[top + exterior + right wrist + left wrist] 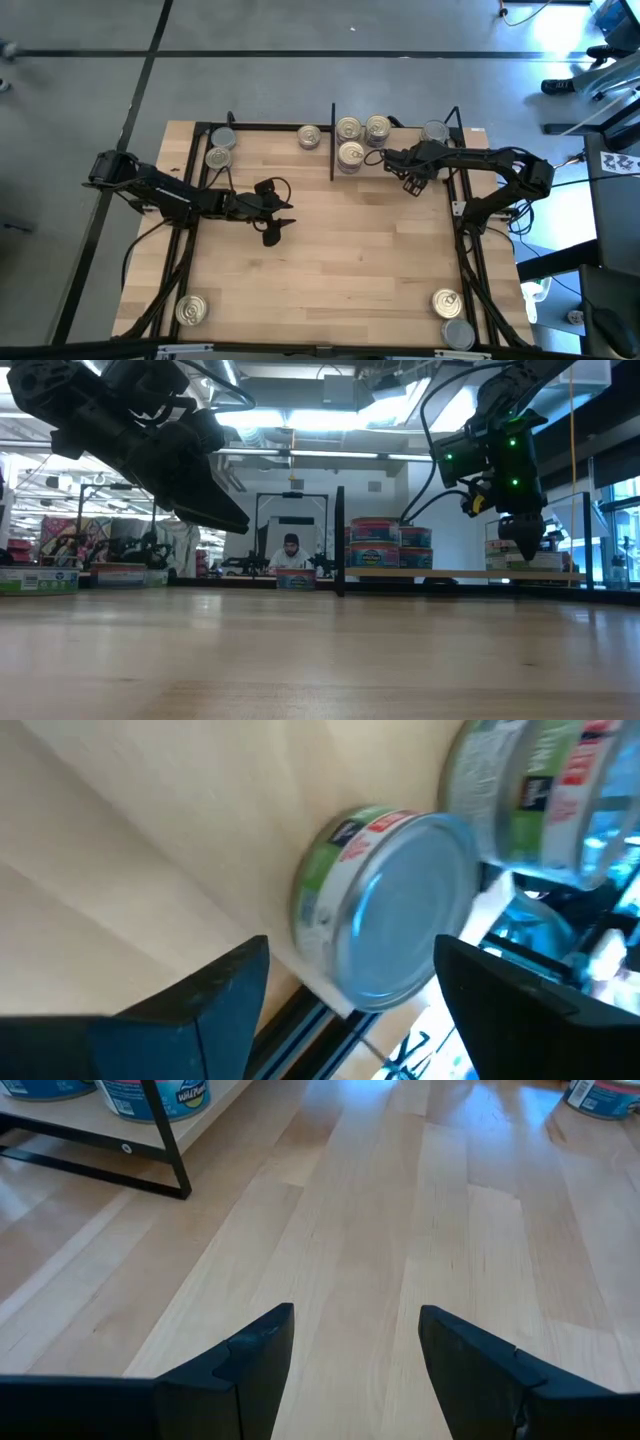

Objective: Stack canned seafood by type on shelf
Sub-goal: Put the top green tuna can on the shelf, then stack the green tuna can on top of the green tuna can

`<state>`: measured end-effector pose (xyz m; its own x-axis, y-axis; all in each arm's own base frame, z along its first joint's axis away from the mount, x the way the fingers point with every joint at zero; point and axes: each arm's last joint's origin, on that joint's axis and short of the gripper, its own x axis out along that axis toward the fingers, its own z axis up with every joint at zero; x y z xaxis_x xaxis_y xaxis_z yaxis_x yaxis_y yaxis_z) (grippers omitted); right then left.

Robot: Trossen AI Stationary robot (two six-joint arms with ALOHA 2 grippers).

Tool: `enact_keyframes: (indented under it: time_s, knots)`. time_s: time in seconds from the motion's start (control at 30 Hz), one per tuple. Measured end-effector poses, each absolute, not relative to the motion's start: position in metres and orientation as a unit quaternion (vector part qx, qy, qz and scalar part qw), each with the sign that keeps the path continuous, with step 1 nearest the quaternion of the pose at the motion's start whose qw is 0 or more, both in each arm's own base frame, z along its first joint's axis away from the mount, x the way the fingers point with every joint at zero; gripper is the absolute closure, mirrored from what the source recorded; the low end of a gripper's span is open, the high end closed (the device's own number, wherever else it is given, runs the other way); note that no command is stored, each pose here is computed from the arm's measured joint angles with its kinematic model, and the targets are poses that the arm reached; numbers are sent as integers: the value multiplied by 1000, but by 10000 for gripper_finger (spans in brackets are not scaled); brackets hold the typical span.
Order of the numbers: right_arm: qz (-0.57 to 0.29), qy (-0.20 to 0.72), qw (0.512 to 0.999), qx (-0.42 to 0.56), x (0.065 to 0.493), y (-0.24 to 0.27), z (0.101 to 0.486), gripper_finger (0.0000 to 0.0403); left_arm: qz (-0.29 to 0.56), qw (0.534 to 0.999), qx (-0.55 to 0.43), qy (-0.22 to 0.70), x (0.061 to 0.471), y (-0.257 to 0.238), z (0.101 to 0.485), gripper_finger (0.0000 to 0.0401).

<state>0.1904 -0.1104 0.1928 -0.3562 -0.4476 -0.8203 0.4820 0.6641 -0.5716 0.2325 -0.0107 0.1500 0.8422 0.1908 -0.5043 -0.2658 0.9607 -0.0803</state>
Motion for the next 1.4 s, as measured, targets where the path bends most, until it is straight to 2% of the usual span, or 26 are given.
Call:
enact_keyframes:
  time_s: [0.13,0.7,1.13,1.23,1.4]
  knots:
    - [-431,708,559,-16,190,-112,194,119,119,957,-74,254,233,-11,150,187]
    - [-453,688,566,-33,192,-115,193,119,120,957,-77,254,233,-11,150,186]
    - [-478,684,547,-68,187,-117,188,119,120,957,-77,254,233,-11,150,186]
    - [-465,679,564,-63,194,-112,192,119,120,957,-77,254,233,-11,150,187]
    - [-420,640,641,-50,219,-89,216,119,122,956,-86,253,233,-11,150,187]
